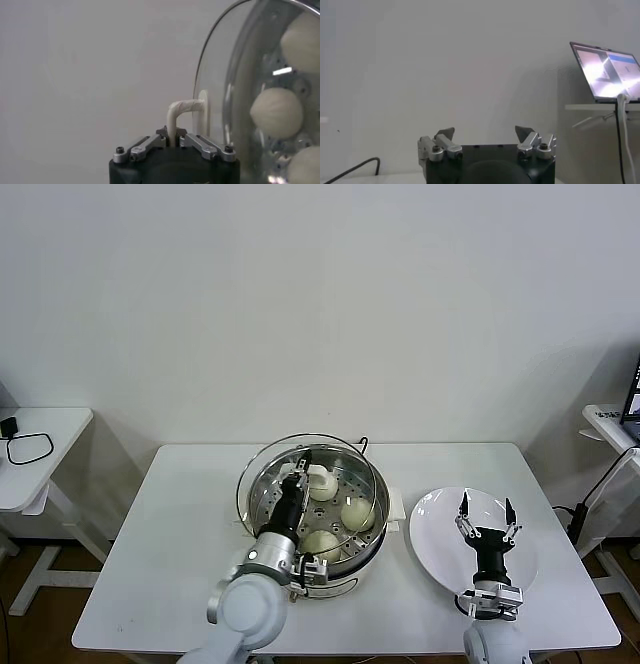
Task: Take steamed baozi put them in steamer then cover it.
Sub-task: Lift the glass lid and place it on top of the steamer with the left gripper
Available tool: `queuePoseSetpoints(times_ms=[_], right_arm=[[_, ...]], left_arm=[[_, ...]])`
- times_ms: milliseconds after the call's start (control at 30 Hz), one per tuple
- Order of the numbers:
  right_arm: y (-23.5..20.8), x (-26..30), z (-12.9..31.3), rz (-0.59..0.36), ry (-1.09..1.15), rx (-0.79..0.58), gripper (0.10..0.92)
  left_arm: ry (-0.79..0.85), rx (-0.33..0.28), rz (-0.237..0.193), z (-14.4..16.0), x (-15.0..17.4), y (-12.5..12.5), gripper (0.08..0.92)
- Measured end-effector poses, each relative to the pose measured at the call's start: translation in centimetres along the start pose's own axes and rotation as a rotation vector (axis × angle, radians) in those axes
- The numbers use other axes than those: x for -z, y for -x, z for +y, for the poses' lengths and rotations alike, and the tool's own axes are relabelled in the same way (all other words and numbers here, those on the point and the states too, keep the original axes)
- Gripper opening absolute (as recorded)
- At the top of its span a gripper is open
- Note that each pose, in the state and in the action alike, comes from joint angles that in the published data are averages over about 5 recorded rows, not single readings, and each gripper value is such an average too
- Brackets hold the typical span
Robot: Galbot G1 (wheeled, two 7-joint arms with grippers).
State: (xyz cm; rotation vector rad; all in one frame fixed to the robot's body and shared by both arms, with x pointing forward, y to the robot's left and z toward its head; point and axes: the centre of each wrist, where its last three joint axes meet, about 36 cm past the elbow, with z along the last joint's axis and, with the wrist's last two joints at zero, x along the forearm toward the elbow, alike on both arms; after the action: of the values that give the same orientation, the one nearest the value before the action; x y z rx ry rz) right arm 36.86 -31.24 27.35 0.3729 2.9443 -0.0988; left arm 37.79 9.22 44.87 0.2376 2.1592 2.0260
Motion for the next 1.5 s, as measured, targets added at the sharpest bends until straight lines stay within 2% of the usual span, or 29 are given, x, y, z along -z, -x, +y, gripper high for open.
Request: queuePoseSetpoints(times_ms=[567,1500], right_arm=[[0.2,-0.4,0.2,0.015,-0.008,-0.005,0.823],[0.2,-0.6,0.2,0.019,-0.014,-0.003,0.823]], left_arm=[[0.009,-0.045,0.011,-1.0,2.5,0.7,0.193],[0.07,-0.067,0.008,-2.2,2.5,1.0,0.194]])
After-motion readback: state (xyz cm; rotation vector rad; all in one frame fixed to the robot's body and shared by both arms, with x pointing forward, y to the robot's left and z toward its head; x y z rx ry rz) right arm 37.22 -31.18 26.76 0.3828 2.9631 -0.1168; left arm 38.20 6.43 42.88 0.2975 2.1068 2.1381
